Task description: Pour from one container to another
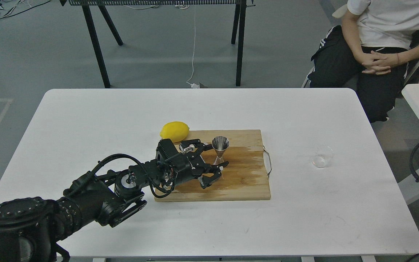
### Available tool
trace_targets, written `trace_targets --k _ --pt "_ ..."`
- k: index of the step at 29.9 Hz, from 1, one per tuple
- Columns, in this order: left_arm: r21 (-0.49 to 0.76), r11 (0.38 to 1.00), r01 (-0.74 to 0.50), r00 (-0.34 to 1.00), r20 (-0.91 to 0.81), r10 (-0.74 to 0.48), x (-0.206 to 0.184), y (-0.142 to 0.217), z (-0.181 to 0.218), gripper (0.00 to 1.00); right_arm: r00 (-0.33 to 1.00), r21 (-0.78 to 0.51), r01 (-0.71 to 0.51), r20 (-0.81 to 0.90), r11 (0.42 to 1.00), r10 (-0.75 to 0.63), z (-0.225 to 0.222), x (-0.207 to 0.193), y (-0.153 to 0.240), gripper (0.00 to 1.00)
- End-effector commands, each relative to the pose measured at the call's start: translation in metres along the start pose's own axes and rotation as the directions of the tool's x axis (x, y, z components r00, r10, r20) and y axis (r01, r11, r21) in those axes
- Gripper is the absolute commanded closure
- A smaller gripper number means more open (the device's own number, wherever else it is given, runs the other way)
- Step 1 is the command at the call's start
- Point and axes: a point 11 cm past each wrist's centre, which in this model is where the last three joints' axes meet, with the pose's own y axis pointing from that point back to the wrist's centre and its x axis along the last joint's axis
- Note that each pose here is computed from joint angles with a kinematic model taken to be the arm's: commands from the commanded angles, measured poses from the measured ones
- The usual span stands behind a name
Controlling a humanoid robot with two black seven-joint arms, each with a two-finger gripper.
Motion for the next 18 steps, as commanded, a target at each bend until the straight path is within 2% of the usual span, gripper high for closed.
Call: trace_targets --k 1,7,13,15,18 --pt "0.009 1.000 0.008 1.000 -0.015 -0.008 -0.007 0.008 -0.001 0.17 1.000 -0.004 -0.012 -0.005 1.000 0.012 0.000 0.006 0.004 0.00" --pt "-0.013 1.000 -0.020 1.000 -0.020 0.020 -0.003 0.029 -0.004 0.13 1.000 -0.003 -0.022 -0.016 1.000 0.022 -0.004 0.011 0.007 0.00" --pt "-0.023 0.999 -0.046 0.999 0.013 0.046 0.012 0.068 -0.023 0.13 0.998 -0.006 -0.054 -0.035 0.999 0.054 -0.006 0.025 0.017 0.00" --pt "-0.020 0.998 -0.067 0.997 0.028 0.068 0.023 0.083 -0.032 0.13 0.996 -0.006 -0.076 -0.051 0.997 0.076 -0.011 0.035 0.024 0.00" --pt "0.037 0.989 -0.140 0.989 -0.042 0.142 0.053 0.103 -0.049 0.13 0.992 0.009 -0.098 -0.084 0.995 0.099 -0.027 0.045 0.031 0.00"
